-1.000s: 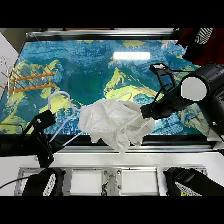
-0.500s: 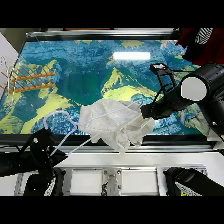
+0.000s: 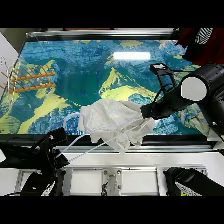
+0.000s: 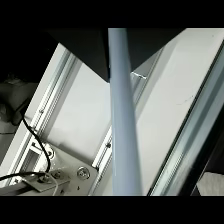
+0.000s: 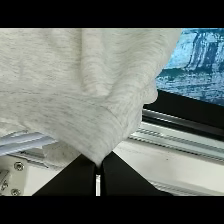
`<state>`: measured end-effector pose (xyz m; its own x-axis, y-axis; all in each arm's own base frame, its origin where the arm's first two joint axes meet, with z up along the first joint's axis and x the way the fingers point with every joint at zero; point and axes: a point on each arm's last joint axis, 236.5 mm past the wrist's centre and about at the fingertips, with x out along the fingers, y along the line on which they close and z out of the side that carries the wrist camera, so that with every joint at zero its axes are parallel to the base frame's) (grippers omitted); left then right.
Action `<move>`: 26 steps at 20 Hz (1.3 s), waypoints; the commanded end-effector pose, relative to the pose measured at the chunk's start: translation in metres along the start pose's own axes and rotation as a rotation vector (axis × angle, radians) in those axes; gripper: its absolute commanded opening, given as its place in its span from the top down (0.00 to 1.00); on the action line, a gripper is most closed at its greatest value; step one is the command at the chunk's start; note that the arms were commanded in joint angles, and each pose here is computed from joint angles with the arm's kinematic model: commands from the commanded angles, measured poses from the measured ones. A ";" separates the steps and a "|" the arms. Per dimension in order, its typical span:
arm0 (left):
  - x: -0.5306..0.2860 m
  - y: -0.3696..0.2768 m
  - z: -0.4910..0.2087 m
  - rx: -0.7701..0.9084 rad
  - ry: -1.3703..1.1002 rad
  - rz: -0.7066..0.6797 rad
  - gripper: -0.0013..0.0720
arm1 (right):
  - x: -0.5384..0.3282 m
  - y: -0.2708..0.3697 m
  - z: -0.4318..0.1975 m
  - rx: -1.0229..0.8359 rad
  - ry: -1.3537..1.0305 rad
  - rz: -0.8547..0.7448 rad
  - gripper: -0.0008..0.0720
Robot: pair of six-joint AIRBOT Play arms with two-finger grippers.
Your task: Fold the clothes and pants, and hang the long-sleeved shirts on hangers.
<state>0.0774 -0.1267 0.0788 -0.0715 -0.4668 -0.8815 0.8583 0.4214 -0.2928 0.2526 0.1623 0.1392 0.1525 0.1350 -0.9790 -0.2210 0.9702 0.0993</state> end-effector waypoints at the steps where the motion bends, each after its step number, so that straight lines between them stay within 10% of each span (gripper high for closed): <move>1: 0.009 0.005 -0.003 -0.011 0.075 -0.021 0.95 | 0.000 0.000 0.000 0.001 -0.001 0.001 0.96; 26: 0.065 0.079 0.087 0.261 -0.130 -0.044 0.95 | 0.003 -0.008 0.031 -0.086 -0.091 0.000 0.96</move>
<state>0.1826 -0.1900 0.0311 -0.0627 -0.5790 -0.8129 0.9319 0.2575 -0.2554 0.2738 0.1580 0.1397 0.2060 0.1453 -0.9677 -0.2804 0.9562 0.0839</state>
